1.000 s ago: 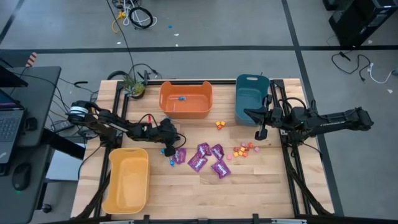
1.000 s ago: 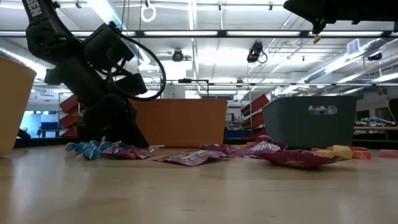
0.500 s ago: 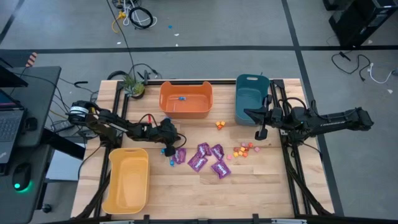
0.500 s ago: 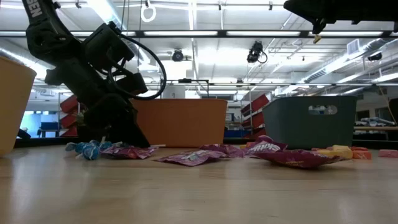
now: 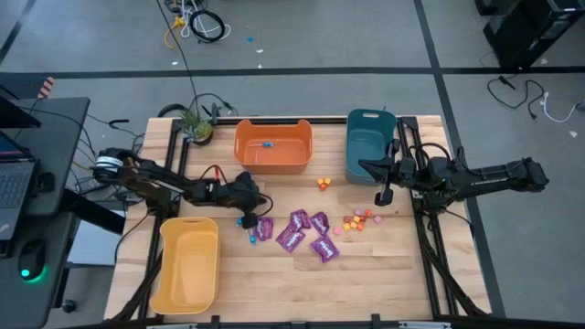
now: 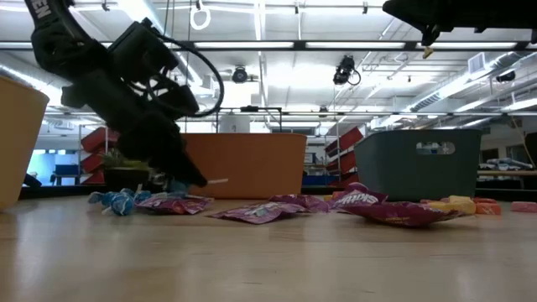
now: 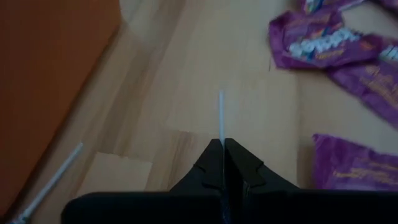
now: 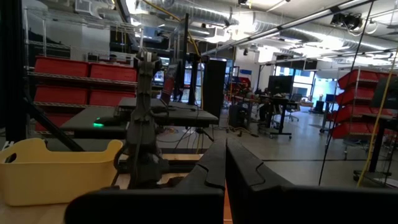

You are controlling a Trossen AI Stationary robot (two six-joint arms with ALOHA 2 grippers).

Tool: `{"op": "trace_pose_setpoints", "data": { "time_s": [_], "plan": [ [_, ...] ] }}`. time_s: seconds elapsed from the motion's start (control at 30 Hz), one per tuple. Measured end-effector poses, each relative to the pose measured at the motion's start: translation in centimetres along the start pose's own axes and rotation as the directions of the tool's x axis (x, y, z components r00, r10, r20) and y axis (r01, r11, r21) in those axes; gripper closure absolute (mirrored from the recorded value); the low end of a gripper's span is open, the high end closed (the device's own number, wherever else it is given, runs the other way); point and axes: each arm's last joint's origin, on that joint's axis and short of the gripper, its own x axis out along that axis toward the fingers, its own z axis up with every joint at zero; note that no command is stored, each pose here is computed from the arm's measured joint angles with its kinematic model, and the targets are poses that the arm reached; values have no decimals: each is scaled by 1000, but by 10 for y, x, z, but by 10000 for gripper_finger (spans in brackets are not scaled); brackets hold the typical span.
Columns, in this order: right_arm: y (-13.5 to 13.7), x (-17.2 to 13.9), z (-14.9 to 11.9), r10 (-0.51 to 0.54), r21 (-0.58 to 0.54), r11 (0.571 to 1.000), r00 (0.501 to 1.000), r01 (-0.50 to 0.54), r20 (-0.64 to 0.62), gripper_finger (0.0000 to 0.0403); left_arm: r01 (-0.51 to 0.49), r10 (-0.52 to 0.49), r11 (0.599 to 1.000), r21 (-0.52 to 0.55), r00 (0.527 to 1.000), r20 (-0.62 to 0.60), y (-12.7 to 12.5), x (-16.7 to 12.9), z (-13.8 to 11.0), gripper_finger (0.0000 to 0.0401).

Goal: Sort candy
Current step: Put the blue candy into the orange bin

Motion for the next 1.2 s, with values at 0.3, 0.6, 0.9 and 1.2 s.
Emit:
{"op": "trace_pose_setpoints", "data": {
  "time_s": [0.3, 0.6, 0.9, 1.2],
  "plan": [
    [0, 0, 0, 0, -1, 1000, 1000, 0, 0, 402, 12, -11, 1000, -3, 995, 100, 1, -15, 15, 401],
    [0, 0, 0, 0, -2, 1000, 1000, 0, 2, 403, 21, -23, 1000, 14, 974, 226, 3, -38, 33, 401],
    [0, 0, 0, 0, -2, 1000, 1000, 0, 2, 402, -2, -26, 997, 78, 932, 362, 6, -64, 49, 401],
    [0, 0, 0, 0, -2, 1000, 1000, 0, 2, 402, -89, 29, 991, 102, 875, 482, 12, -85, 61, 401]
  ]
}}
